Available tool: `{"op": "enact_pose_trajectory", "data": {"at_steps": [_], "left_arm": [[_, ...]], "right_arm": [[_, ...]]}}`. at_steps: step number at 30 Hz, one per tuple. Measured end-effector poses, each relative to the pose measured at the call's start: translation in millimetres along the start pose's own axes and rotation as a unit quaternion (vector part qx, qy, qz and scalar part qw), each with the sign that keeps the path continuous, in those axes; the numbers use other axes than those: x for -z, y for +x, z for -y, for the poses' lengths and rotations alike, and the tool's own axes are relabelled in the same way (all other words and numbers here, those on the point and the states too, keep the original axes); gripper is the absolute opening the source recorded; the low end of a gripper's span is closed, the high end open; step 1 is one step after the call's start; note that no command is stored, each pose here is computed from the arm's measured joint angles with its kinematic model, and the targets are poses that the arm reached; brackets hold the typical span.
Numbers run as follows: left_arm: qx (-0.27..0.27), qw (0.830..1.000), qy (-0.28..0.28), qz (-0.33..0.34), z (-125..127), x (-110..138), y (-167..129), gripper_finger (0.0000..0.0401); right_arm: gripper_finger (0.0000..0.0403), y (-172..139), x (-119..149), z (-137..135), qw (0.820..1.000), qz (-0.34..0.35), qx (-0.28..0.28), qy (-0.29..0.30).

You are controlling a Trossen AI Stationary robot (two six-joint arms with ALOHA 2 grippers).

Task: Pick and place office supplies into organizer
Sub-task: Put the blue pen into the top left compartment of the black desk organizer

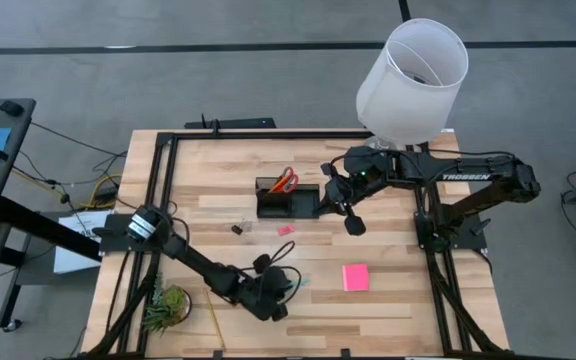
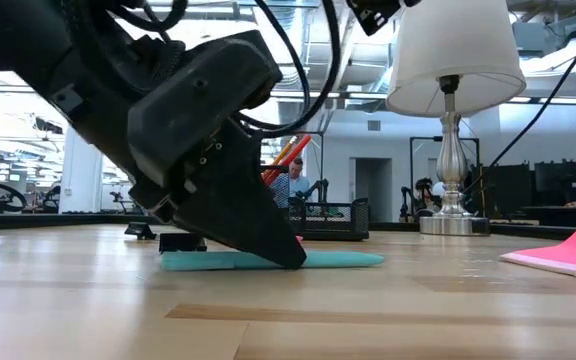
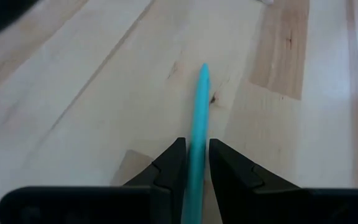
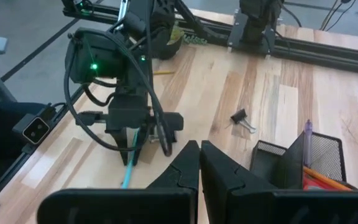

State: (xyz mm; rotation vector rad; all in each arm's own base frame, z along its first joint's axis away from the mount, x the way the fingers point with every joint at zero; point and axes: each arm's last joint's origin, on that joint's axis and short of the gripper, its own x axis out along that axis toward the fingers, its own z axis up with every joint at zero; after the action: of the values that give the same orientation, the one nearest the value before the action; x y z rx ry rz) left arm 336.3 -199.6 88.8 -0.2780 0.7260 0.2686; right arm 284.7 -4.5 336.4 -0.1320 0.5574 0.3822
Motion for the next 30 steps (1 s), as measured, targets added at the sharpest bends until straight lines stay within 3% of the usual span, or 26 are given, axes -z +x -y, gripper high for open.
{"op": "enact_pose_trajectory", "data": {"at_steps": [10, 16, 30], "left_arm": [[0.004, 0.999, -0.018, 0.040, 19, 25, -6, 0.0061], [-0.020, 0.995, -0.069, 0.075, 18, 40, 7, 0.0061], [-0.024, 0.994, -0.055, 0.087, 26, 53, 1, 0.0061]], "right_arm": [[0.0000, 0, 1, 0, 1.000, -0.002, -0.002, 0.001], [0.0000, 0, 1, 0, 1.000, -0.006, -0.003, 0.003], [0.0000, 0, 2, -1, 1.000, -0.008, -0.004, 0.003]]}}
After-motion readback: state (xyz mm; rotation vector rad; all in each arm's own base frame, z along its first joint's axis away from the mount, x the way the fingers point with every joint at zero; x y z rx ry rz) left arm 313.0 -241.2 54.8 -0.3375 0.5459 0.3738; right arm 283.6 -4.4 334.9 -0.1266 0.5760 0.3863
